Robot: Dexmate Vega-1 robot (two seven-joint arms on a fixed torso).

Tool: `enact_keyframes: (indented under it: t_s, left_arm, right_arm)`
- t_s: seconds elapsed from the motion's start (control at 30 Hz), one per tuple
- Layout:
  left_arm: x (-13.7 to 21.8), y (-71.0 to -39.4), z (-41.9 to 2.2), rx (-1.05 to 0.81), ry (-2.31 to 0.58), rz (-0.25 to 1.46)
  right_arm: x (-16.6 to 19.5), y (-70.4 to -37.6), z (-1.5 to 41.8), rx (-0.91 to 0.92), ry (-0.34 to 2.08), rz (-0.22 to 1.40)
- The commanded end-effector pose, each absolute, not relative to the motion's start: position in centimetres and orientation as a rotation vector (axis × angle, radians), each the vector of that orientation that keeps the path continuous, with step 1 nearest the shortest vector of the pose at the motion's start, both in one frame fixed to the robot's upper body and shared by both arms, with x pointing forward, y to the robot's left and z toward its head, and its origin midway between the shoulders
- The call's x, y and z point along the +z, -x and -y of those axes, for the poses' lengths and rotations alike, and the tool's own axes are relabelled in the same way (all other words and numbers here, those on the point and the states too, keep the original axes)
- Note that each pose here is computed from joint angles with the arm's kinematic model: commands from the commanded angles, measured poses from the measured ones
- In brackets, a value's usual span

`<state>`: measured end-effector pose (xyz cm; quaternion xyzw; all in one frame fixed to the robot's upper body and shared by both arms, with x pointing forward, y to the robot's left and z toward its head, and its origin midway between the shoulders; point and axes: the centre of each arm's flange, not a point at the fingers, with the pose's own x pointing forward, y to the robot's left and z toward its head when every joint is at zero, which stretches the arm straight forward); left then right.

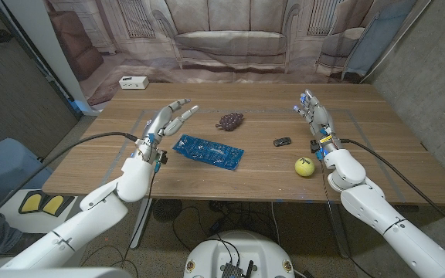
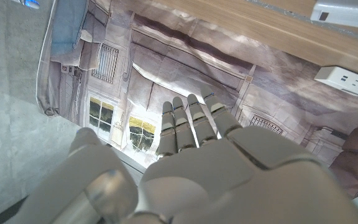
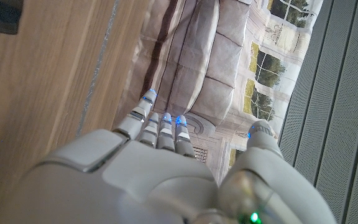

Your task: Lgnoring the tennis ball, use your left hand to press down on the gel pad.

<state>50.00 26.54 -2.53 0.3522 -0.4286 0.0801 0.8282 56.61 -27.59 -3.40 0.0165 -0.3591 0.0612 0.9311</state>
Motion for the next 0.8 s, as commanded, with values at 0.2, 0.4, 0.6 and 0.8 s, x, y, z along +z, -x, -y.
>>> enact_keyframes:
  t_s: [0.2, 0.4, 0.6, 0.8]
  left_arm:
    - [-2.2, -51.2, -27.9, 0.072, -0.497, 0.867]
    - [-2.2, -52.0, -28.7, 0.027, -0.381, 0.855]
    - [-2.3, -52.1, -29.2, 0.024, -0.283, 0.853]
    - [-2.5, -52.5, -29.7, -0.028, -0.188, 0.824]
  right_arm:
    - [-3.5, -56.4, 27.7, 0.140, -0.030, 0.740]
    - [-3.3, -56.3, 27.6, 0.137, -0.025, 0.740]
    - [-3.2, -56.3, 27.6, 0.134, -0.024, 0.743]
    - [-3.3, -56.5, 27.5, 0.137, -0.020, 0.743]
